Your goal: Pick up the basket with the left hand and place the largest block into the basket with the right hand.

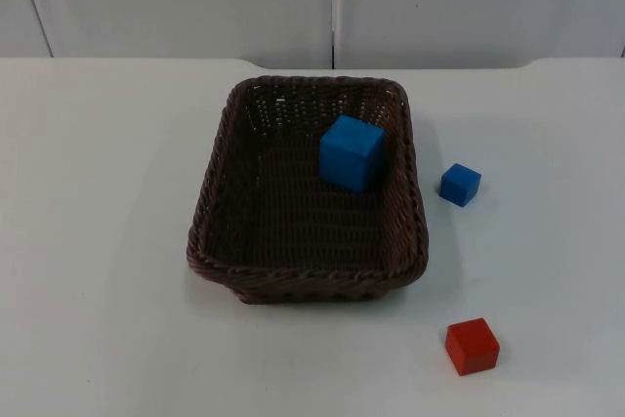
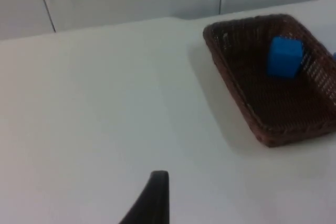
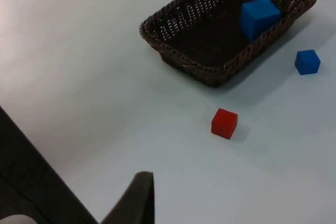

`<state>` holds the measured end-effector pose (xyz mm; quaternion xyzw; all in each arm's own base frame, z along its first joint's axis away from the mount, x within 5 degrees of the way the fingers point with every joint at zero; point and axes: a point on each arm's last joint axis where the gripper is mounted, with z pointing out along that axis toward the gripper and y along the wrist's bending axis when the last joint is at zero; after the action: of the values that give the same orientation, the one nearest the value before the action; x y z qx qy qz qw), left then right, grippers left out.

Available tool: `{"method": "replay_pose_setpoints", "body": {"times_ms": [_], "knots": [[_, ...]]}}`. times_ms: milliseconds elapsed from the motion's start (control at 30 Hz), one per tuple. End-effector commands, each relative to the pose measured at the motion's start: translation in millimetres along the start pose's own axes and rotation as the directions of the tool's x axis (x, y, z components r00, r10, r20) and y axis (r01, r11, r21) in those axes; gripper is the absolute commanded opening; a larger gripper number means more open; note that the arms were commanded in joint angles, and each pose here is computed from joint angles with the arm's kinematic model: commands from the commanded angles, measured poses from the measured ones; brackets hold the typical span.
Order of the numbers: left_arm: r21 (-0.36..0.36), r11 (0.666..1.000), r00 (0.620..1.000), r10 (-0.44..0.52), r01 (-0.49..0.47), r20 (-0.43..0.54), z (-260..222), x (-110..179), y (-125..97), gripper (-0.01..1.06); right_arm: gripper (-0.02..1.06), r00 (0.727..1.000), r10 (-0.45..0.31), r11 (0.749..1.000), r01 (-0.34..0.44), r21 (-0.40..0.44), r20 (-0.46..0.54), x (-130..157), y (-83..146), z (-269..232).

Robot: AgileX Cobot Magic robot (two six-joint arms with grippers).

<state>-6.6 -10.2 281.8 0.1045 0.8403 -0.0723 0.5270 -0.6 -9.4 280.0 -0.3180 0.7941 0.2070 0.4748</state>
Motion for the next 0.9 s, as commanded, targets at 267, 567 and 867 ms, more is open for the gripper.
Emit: {"method": "replay_pose_setpoints", "body": {"times_ms": [267, 567, 867], "knots": [[-0.037, 0.999, 0.999, -0.036, 0.035, -0.04, 2.8, 6.3, 3.7, 0.93, 1.05, 1.0, 0.003, 1.0, -0.003, -0.002, 0.006, 0.0, 0.3, -0.2], [-0.038, 0.999, 0.999, -0.036, 0.035, -0.038, 2.8, 6.1, 3.8, 0.93, 1.05, 1.0, 0.003, 1.0, -0.003, -0.002, 0.006, 0.0, 0.3, -0.2], [-0.038, 0.999, 0.999, -0.038, 0.037, -0.039, 2.8, 6.2, 3.8, 0.99, 1.05, 1.0, 0.001, 1.0, -0.001, 0.001, 0.006, 0.0, 0.0, -0.2]]}}
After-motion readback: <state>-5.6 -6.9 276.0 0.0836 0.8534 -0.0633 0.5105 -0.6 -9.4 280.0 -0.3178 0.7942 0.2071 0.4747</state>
